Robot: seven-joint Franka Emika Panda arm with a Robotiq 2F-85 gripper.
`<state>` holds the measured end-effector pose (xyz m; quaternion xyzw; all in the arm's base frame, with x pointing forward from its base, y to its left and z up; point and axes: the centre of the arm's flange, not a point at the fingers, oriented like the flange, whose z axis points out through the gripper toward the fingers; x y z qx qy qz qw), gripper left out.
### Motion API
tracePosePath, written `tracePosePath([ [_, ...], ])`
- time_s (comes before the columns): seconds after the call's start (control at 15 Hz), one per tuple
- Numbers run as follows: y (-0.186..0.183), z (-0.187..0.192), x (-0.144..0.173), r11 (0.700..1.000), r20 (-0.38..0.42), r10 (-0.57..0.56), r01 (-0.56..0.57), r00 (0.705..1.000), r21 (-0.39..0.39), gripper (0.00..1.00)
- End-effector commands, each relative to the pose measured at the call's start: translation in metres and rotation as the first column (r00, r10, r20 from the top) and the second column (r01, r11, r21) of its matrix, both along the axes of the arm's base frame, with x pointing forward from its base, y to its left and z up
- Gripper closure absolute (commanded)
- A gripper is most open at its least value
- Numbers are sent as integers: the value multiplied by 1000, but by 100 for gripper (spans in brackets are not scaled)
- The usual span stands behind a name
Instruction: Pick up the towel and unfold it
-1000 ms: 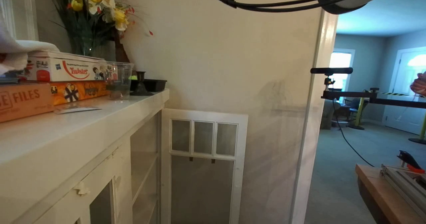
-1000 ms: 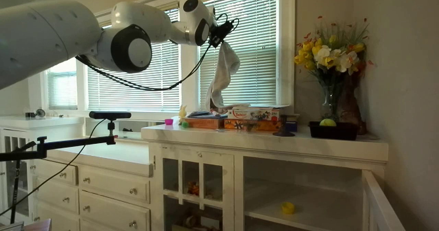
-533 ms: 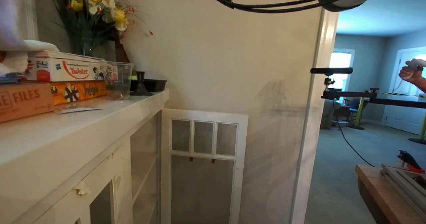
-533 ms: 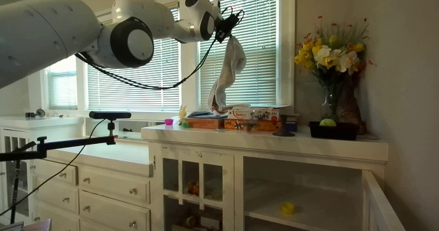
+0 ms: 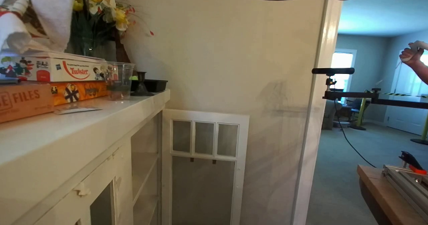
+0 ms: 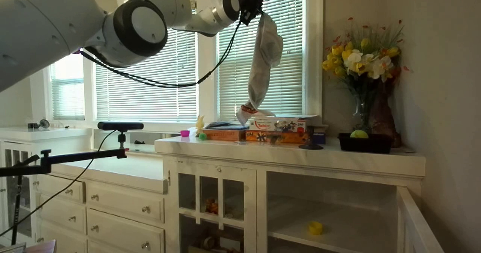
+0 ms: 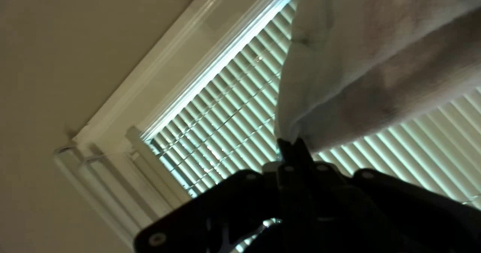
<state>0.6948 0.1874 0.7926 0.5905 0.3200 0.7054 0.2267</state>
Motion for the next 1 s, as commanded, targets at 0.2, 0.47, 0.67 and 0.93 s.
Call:
tracePosePath([
  [0.2, 16, 74, 36, 998, 29, -41, 42, 999, -50, 100],
  [0.47, 63, 47, 38, 982, -100, 97, -112, 990, -153, 100],
  [0.67, 110, 42, 27, 947, -152, 252, -276, 956, -167, 100],
  [0.93, 158, 53, -2, 851, -198, 462, -495, 864, -175, 100],
])
